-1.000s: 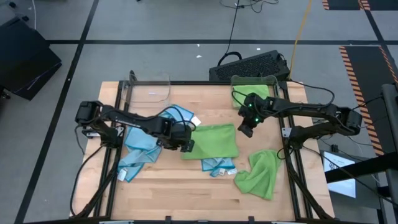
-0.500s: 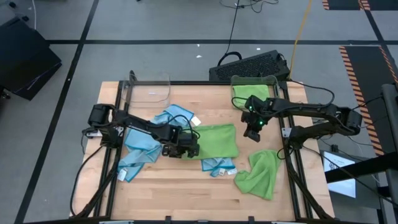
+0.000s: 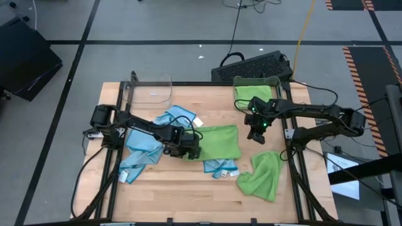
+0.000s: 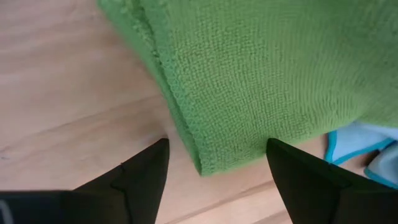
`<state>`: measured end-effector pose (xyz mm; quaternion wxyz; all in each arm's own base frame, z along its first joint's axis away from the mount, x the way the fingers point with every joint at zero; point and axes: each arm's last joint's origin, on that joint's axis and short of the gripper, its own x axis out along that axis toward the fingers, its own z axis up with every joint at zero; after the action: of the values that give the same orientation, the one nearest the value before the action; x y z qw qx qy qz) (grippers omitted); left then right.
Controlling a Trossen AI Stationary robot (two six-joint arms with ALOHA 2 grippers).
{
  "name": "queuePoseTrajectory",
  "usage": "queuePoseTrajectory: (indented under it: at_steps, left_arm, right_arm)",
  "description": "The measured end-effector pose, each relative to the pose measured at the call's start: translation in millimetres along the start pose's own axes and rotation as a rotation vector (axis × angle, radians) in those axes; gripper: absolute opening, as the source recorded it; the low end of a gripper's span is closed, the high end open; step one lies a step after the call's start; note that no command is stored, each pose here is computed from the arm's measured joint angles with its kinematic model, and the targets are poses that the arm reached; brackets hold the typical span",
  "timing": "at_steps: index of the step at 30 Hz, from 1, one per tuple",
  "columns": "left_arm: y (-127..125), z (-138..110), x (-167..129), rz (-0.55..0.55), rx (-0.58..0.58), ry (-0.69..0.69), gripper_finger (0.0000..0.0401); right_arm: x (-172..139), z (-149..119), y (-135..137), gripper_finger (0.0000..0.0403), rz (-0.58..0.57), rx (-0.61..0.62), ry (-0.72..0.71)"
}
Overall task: Sort microfiber towel by color & place in baskets
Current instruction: Fold the left green towel
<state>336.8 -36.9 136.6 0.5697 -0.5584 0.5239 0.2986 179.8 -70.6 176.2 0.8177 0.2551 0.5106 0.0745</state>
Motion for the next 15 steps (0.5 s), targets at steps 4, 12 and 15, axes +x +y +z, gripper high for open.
queuePoseTrajectory:
  at_steps: [4, 12, 15]
  left_arm:
    - [0.3, -2.0, 2.4, 0.005, 0.050, 0.003, 0.0275]
    - [1.6, -6.8, 4.2, 0.027, 0.154, -0.005, 0.0233]
    - [2.3, -8.9, 5.0, 0.043, 0.191, -0.037, 0.0200]
  right_arm:
    - [0.0, -0.6, 0.2, 0.0000, 0.001, 0.006, 0.005]
    - [-0.1, -0.9, 0.1, 0.0000, 0.001, 0.035, 0.008]
    - [-0.1, -0.9, 0.1, 0.0000, 0.001, 0.048, 0.008]
